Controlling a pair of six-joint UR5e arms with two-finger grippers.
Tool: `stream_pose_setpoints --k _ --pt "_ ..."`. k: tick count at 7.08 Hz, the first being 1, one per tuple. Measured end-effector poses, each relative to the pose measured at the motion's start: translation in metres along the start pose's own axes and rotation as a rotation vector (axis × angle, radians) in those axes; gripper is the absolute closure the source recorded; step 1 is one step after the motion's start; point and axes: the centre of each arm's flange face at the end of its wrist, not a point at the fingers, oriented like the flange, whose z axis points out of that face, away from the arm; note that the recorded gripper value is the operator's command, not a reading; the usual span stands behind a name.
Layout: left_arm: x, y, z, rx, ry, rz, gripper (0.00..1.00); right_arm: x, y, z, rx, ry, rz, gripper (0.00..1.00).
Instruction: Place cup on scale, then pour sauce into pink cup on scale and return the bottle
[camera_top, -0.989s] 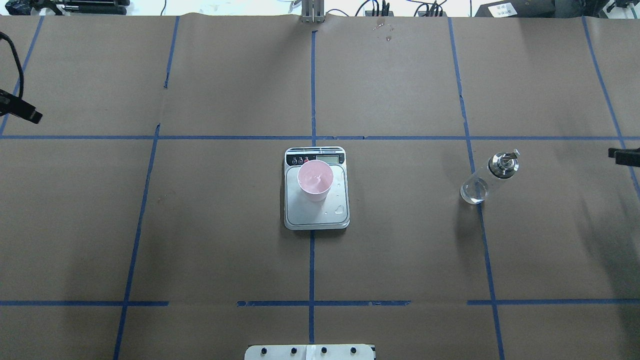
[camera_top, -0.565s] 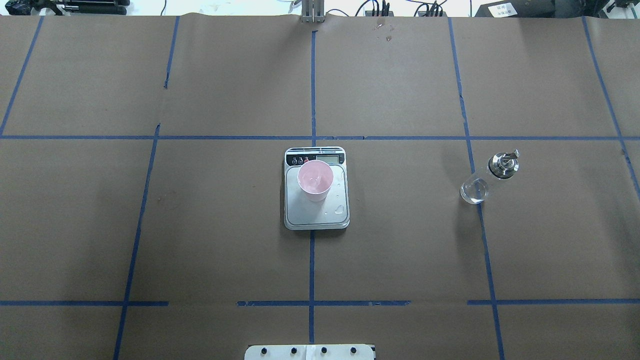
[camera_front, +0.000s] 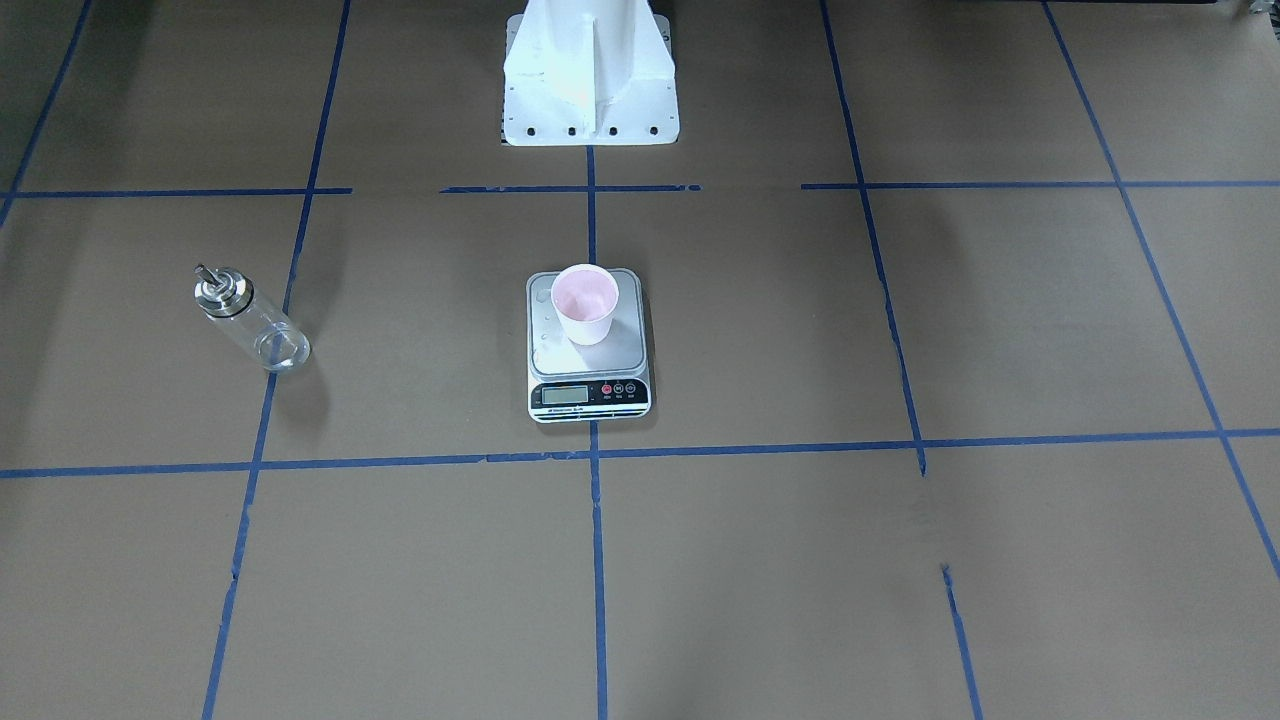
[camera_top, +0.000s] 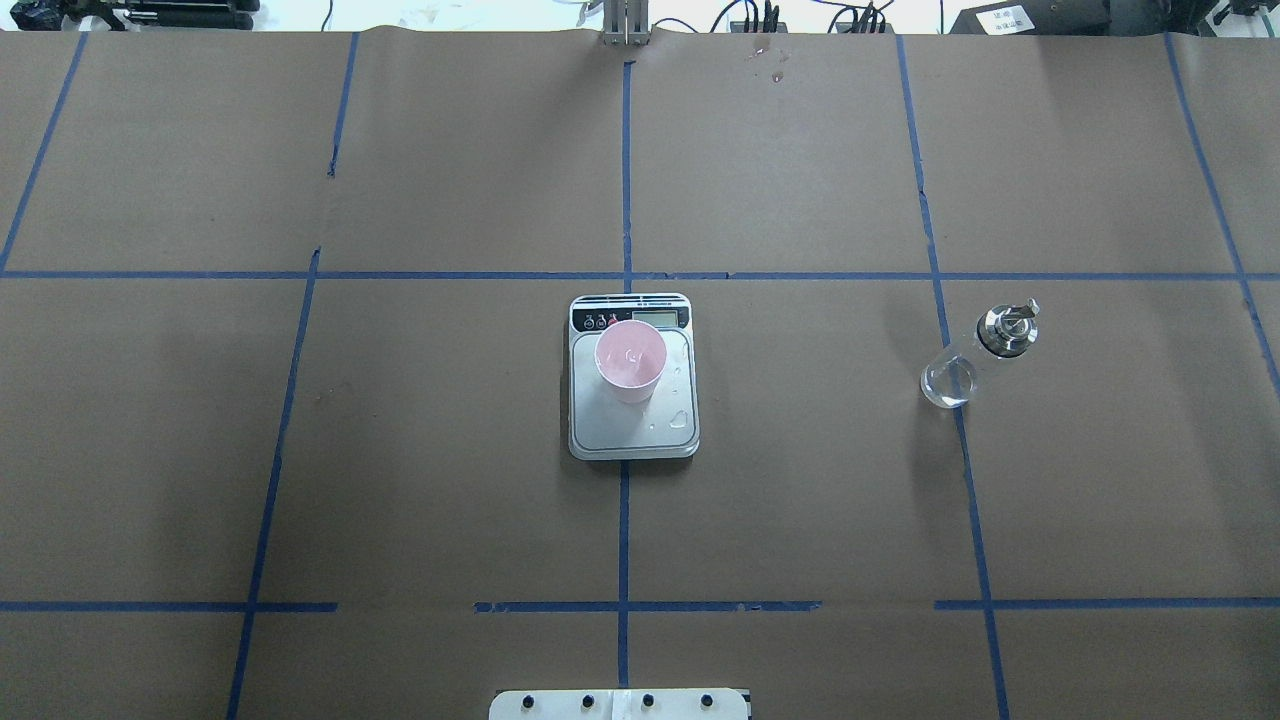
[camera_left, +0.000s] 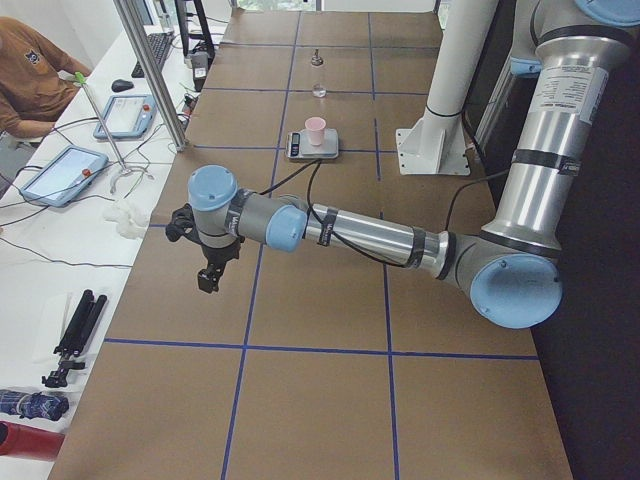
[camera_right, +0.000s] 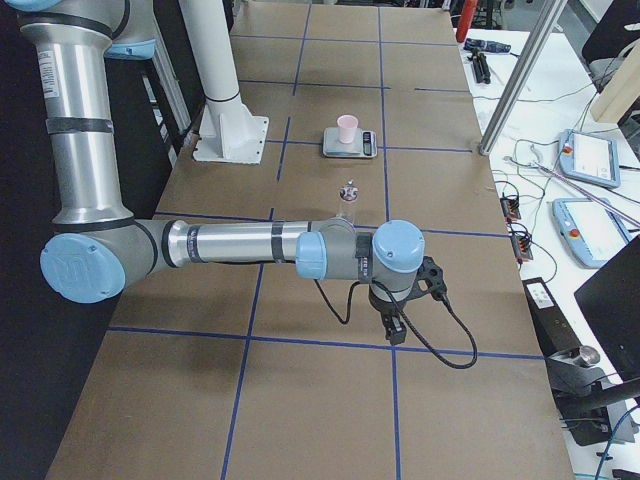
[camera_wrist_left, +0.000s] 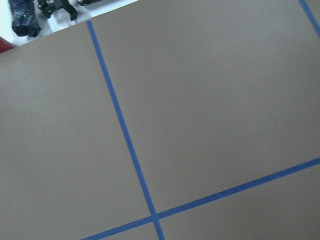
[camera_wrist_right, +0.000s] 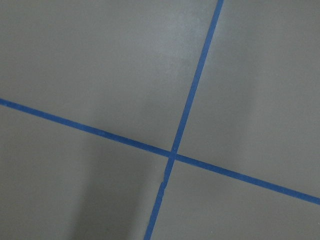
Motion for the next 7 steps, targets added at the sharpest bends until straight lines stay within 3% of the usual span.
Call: stream_pose_setpoints --k 2,3,5,7 --pt "0.004 0.026 0.043 -0.071 0.037 -0.006 0.00 0.004 0.019 0.016 -0.036 -0.010 0.020 0.00" --pt "0.015 0.032 0.044 -0.070 0.044 0.014 0.00 0.001 0.024 0.025 -0.054 -0.016 0.025 0.00" --pt "0.031 0.040 0.026 -0.057 0.012 0.034 0.00 -0.010 0.020 0.038 -0.070 -0.020 0.035 0.00" --pt "0.047 0.033 0.000 -0.074 0.002 0.019 0.00 -0.016 0.015 0.036 -0.034 -0.020 0.006 0.00"
